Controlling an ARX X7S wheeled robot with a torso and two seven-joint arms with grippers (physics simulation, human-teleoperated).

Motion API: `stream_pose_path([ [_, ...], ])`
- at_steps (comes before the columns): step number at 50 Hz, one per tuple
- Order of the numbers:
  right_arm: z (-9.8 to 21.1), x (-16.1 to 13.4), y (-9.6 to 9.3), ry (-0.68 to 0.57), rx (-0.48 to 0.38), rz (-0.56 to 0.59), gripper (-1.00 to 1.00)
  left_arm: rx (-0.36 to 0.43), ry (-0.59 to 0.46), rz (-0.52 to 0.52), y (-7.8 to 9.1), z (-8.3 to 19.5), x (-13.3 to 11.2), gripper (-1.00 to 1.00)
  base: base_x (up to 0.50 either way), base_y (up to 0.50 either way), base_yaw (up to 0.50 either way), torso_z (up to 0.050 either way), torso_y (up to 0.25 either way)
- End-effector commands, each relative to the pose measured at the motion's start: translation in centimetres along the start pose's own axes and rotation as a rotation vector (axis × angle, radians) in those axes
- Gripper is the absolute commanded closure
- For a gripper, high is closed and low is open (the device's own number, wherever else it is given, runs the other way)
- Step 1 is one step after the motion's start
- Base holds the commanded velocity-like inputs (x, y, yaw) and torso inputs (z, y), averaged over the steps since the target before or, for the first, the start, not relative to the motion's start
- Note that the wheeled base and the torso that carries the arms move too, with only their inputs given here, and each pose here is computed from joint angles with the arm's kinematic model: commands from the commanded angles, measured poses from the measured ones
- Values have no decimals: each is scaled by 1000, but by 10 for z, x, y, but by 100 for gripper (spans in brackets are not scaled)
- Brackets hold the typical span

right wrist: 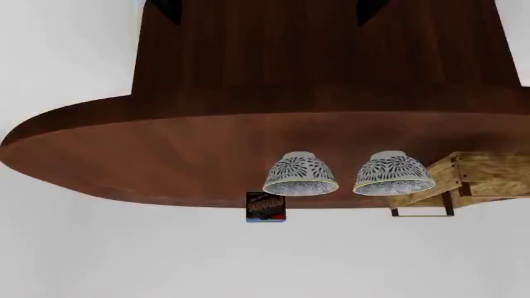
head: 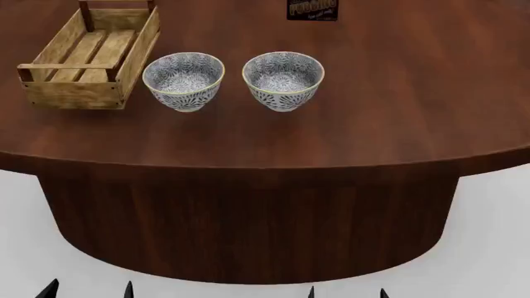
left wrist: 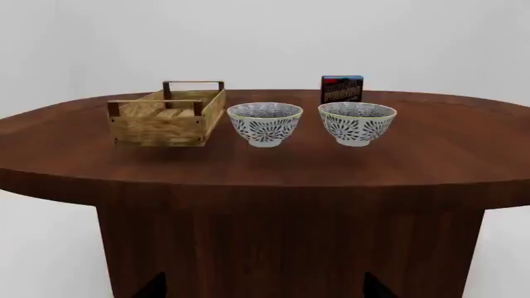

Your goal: Stack the left bowl on the right bowl and place them in the tray.

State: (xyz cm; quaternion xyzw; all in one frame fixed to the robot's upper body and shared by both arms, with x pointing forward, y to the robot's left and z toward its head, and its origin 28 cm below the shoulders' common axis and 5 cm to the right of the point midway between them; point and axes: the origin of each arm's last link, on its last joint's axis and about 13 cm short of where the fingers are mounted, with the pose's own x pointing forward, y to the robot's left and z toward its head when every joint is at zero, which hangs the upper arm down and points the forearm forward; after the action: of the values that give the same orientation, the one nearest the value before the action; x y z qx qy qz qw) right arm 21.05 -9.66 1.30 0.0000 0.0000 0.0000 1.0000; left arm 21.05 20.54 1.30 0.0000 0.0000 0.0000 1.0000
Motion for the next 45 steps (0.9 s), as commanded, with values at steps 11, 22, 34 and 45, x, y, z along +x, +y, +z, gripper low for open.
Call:
stream_pose_path([
  [11, 5, -6, 0, -25, 23, 16, -100, -9, -18, -6, 0, 4, -3, -100, 0, 0, 0, 0, 0],
  [22, 44, -2, -6, -103, -25, 15, -100, -73, -109, -11, 1, 45, 9, -100, 0, 0, 0, 0, 0],
  [34, 115, 1, -14, -224, -72, -1, -100, -81, -231, -49, 0, 114, 24, -100, 0, 0, 0, 0, 0],
  [45, 156, -11, -26, -283, -101, -46, -100, -67, -319, 14, 13, 156, 8, -100, 0, 0, 0, 0, 0],
])
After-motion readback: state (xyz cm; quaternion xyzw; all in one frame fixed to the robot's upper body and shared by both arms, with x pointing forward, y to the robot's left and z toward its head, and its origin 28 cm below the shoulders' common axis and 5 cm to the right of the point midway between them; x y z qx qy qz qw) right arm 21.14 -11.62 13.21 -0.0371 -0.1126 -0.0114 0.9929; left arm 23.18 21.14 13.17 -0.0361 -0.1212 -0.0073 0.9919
